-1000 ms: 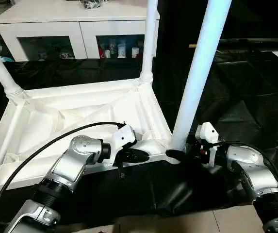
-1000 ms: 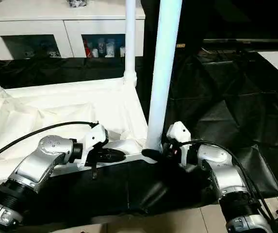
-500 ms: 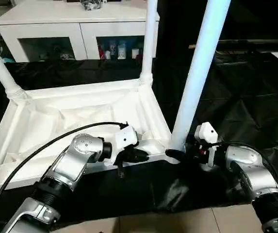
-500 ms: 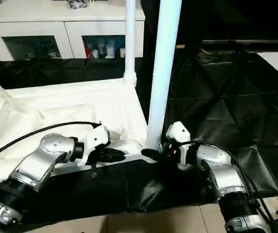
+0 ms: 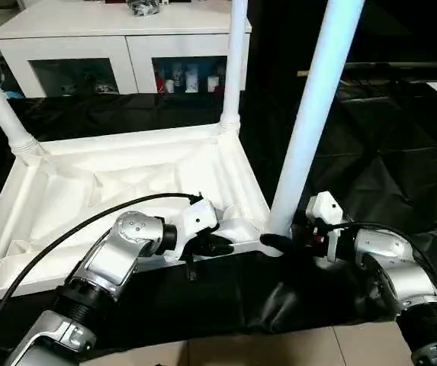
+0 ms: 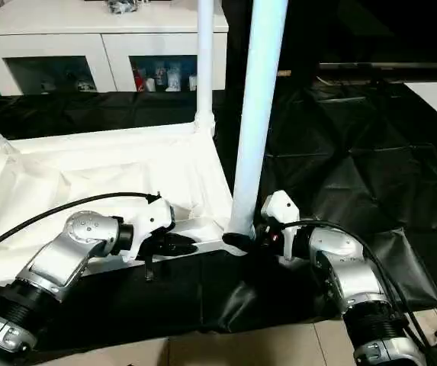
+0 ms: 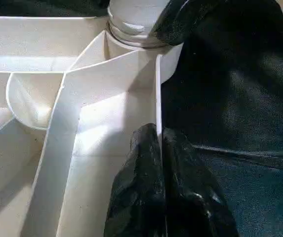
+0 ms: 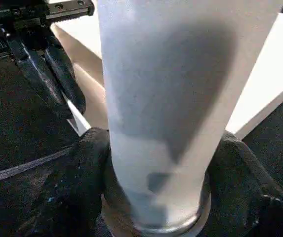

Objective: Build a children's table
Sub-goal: Rotate leg to tighten

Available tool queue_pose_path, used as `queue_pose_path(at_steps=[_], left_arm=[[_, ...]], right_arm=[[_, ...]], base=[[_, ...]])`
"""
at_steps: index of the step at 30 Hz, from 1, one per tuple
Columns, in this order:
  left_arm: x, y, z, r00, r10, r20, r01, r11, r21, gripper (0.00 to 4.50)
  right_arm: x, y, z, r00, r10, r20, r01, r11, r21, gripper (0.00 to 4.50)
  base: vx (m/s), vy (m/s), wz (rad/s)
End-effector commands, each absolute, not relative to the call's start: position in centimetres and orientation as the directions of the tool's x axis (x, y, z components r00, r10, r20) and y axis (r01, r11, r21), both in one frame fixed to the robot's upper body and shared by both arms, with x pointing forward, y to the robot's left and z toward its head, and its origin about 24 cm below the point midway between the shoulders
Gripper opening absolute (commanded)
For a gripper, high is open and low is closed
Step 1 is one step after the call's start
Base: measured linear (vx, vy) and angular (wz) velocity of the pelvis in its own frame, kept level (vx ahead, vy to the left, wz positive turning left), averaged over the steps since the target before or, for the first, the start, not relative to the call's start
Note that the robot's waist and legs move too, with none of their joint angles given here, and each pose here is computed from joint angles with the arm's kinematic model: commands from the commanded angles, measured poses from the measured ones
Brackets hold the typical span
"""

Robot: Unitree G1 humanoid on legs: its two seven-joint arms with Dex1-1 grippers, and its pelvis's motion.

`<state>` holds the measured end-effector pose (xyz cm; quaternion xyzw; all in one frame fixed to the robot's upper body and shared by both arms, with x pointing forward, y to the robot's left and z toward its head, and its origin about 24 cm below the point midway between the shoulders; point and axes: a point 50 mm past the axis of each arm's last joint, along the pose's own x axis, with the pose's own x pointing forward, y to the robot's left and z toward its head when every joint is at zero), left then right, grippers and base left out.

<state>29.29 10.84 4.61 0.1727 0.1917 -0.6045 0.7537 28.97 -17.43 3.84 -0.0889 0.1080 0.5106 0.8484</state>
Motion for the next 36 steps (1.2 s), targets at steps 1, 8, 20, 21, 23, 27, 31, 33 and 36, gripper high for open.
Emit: queue_pose_path(at_steps=[1,8,20,21,23,27,31,33,36], left_arm=[[29.2,11.1,4.3,0.182,-0.838,-0.514,0.977,0.211,0.002,0.0],[29.0,11.0,4.1,0.172,-0.84,-0.514,0.977,0.213,-0.02,0.0],[32.7,8.5,3.1,0.492,-0.691,-0.529,0.818,0.575,0.011,0.0],[32.9,8.2,3.1,0.507,-0.679,-0.532,0.805,0.593,0.009,0.0],[33.4,7.5,3.0,0.55,-0.646,-0.529,0.767,0.642,0.014,0.0],[33.9,5.6,3.0,0.591,-0.621,-0.515,0.731,0.682,0.016,0.0],[34.0,4.5,3.1,0.591,-0.63,-0.504,0.737,0.675,0.02,0.0],[33.9,4.5,3.1,0.583,-0.636,-0.505,0.745,0.666,0.021,0.0],[33.9,4.6,3.0,0.58,-0.636,-0.509,0.747,0.664,0.022,0.0]], right_arm=[[28.8,-17.6,3.3,0.459,0.835,-0.303,-0.88,0.473,-0.028,2.57],[28.8,-17.5,3.2,0.47,0.83,-0.301,-0.873,0.488,-0.019,2.57],[32.4,-14.0,0.5,0.848,0.413,-0.332,-0.434,0.901,0.011,2.52],[32.4,-13.6,0.3,0.86,0.381,-0.339,-0.397,0.917,0.023,2.52],[32.7,-12.9,-0.1,0.894,0.268,-0.36,-0.279,0.96,0.023,2.52],[32.9,-10.3,-0.8,0.896,0.182,-0.404,-0.152,0.983,0.106,2.51],[32.9,-7.9,-0.7,0.884,0.218,-0.413,-0.18,0.975,0.13,2.51],[33.1,-7.4,-0.3,0.891,0.245,-0.383,-0.219,0.97,0.109,2.51],[33.1,-7.3,0.0,0.896,0.251,-0.366,-0.22,0.967,0.126,2.84]], base=[[0.0,0.0,0.0],[0.0,0.0,0.0],[0.0,0.0,0.0],[0.0,0.0,0.0],[0.0,0.0,0.0],[0.0,0.0,0.0],[0.0,0.0,0.0],[0.0,0.0,0.0],[0.0,0.0,0.0]])
